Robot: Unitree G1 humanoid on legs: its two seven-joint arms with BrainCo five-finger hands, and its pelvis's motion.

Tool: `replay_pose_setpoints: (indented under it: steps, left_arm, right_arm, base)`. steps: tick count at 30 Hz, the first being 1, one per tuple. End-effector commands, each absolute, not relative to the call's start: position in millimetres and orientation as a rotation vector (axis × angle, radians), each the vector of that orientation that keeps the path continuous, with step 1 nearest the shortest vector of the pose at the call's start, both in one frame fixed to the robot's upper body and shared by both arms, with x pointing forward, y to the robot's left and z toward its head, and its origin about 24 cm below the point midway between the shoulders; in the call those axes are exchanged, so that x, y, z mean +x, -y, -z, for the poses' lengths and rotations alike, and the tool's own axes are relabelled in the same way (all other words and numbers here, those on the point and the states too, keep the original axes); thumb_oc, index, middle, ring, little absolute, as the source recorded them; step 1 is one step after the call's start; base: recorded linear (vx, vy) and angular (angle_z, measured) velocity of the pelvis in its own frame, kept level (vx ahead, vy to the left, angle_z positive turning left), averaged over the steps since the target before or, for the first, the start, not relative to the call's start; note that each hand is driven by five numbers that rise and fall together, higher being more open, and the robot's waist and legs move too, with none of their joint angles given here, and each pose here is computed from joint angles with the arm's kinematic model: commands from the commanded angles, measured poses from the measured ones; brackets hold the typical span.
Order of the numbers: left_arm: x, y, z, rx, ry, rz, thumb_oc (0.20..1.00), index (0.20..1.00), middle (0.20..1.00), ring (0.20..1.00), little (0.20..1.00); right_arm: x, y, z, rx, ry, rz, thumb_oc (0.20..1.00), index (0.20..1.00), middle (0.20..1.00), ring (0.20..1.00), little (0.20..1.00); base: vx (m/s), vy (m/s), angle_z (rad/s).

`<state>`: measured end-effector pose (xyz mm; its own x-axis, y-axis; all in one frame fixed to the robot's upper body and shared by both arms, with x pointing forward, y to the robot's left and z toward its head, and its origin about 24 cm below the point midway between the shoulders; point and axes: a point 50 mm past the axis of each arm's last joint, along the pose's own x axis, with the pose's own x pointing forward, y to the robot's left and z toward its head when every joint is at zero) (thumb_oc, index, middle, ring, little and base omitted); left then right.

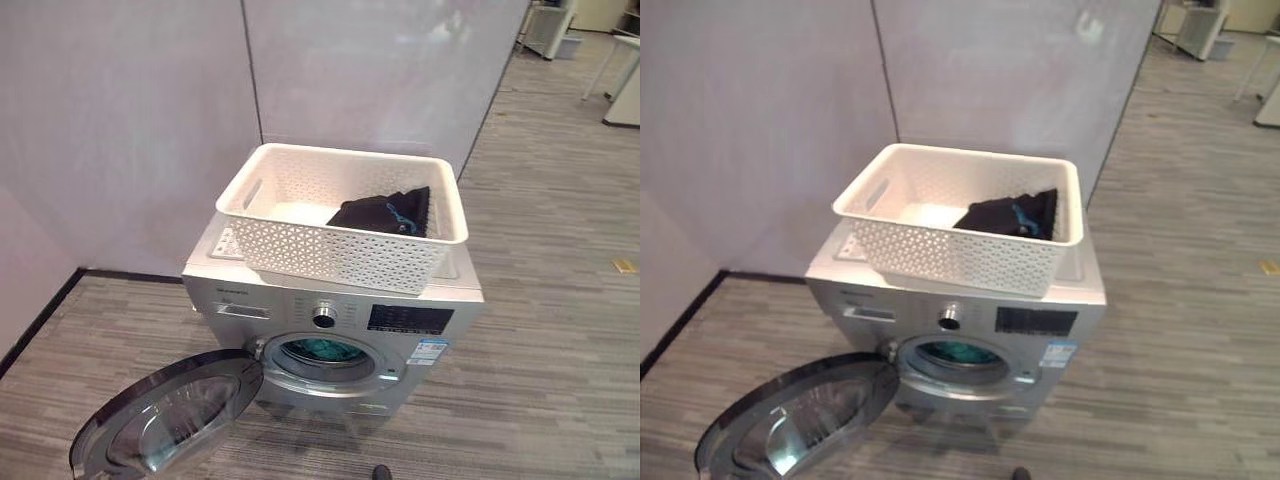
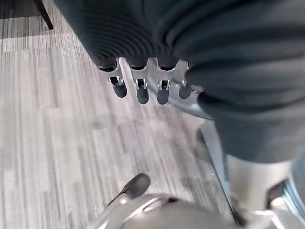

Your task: Grab the laundry basket,head to the washer,open it,put in the laundry and shut it.

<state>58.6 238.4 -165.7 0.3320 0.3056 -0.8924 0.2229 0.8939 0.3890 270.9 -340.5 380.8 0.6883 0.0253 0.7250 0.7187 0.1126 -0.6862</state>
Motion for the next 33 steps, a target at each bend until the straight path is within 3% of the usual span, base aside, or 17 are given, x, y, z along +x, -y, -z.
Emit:
replay_pose_setpoints:
  steps: [1,7,12,22,33]
  left_arm:
    - [55.9,-274.0,156.4,0.493,-1.275,-0.151,1.000,1.000,1.000,1.000,1.000]
    - [49.7,-268.7,159.3,0.413,-1.300,-0.153,1.000,1.000,1.000,1.000,1.000]
    - [48.1,-271.7,158.6,0.376,-1.310,-0.154,1.000,1.000,1.000,1.000,1.000]
    - [48.9,-269.4,159.4,0.342,-1.316,-0.140,1.000,1.000,1.000,1.000,1.000]
    - [67.7,-287.7,149.7,0.384,-1.248,-0.163,1.000,1.000,1.000,1.000,1.000]
  right_arm:
    - [281.6,330.2,-391.3,-1.491,0.534,0.390,1.000,1.000,1.000,1.000,1.000]
    - [317.6,278.6,-405.4,-1.518,0.460,0.107,1.000,1.000,1.000,1.000,1.000]
    - [338.2,268.7,-399.9,-1.526,0.276,0.000,1.000,1.000,1.000,1.000,1.000]
    - [348.2,257.6,-384.3,-1.580,0.106,-0.126,1.000,1.000,1.000,1.000,1.000]
    - [342.2,196.2,-341.2,-1.584,0.136,-0.535,1.000,1.000,1.000,1.000,1.000]
  base:
    - [-0.02,0.003,0.29]
    - [0.00,0.009,0.13]
    - [-0.01,0.005,0.13]
    - [0.00,0.001,0.02]
    - [-0.01,0.002,-0.02]
